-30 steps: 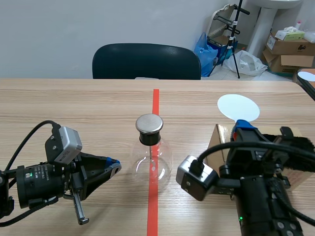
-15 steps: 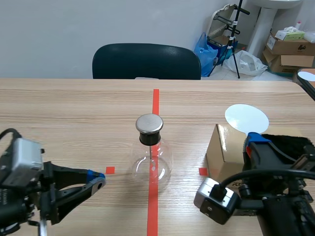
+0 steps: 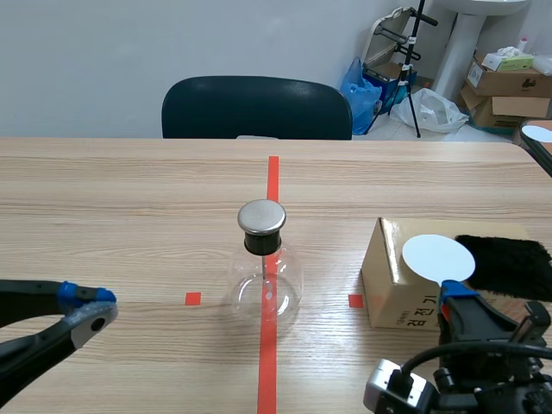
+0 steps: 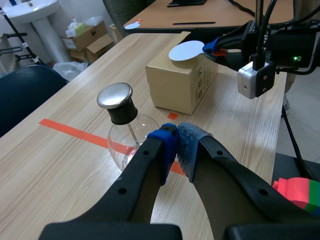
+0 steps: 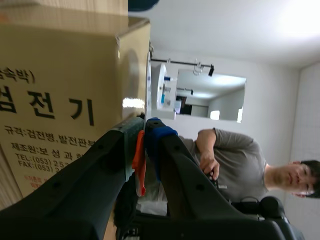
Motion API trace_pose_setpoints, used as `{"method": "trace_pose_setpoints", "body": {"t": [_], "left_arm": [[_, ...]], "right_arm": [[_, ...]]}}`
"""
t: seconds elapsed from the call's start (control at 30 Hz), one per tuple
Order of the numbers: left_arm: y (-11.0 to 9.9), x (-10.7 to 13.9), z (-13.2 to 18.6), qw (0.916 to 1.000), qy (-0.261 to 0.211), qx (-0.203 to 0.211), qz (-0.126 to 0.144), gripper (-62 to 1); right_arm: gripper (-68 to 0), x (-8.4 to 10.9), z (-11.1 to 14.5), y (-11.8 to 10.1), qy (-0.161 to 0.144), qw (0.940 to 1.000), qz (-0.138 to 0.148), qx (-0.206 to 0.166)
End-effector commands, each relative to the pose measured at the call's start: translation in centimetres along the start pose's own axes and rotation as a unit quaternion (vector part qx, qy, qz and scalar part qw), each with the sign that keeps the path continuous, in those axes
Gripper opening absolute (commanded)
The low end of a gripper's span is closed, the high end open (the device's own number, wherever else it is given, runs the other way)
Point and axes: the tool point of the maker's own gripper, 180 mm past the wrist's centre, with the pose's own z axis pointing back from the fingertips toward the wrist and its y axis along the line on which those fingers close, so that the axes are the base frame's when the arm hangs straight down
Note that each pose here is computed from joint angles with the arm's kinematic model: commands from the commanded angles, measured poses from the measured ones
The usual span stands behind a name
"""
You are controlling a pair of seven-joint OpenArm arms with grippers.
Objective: Do the electroscope experiment
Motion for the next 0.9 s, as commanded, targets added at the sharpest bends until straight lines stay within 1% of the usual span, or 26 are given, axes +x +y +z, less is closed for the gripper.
{"method": "trace_pose_setpoints", "body": {"t": [0.0,0.13,0.27,0.33,0.37,0.4,0.5,0.53,0.63,0.87], "left_arm": [[0.0,0.3,0.1,0.9999,-0.011,0.004,0.009,-56.8],[-0.7,0.1,0.6,0.9998,-0.003,0.003,0.02,-56.0],[-0.7,0.2,0.7,0.9995,-0.007,0.008,0.031,-48.7],[-0.6,0.2,0.8,0.9995,-0.007,0.009,0.03,-42.7],[-0.6,0.2,0.8,0.9995,-0.007,0.009,0.03,-37.2],[-0.6,0.3,0.8,0.9995,-0.007,0.009,0.03,-30.0],[-0.6,0.6,0.8,0.9994,-0.015,0.01,0.03,0.0],[-0.6,0.7,0.8,0.9993,-0.019,0.01,0.03,1.4],[-0.6,0.8,0.8,0.9993,-0.021,0.01,0.03,1.4],[-0.6,0.6,0.8,0.9993,-0.018,0.01,0.03,1.4]], "right_arm": [[-66.5,-0.1,-0.1,-1.7,0.001,0.9992,-0.002,-0.039],[-66.5,0.0,-0.2,-1.8,-0.001,0.9992,-0.002,-0.04],[-66.5,0.2,-0.2,-1.7,-0.006,0.9992,0.002,-0.039],[-66.5,0.4,-0.2,-1.7,-0.013,0.9991,0.003,-0.039],[-66.5,0.5,-0.2,-1.7,-0.016,0.9991,0.006,-0.04],[-66.5,0.6,-0.3,-1.8,-0.018,0.999,0.009,-0.041],[-66.5,0.6,-0.5,-1.8,-0.02,0.9988,0.012,-0.043],[-66.5,0.6,-0.6,-1.7,-0.02,0.9988,0.013,-0.043],[-66.5,0.8,-0.5,-1.2,-0.026,0.9989,0.017,-0.036],[-66.5,0.6,-0.5,-0.5,-0.028,0.9989,0.024,-0.028]]}}
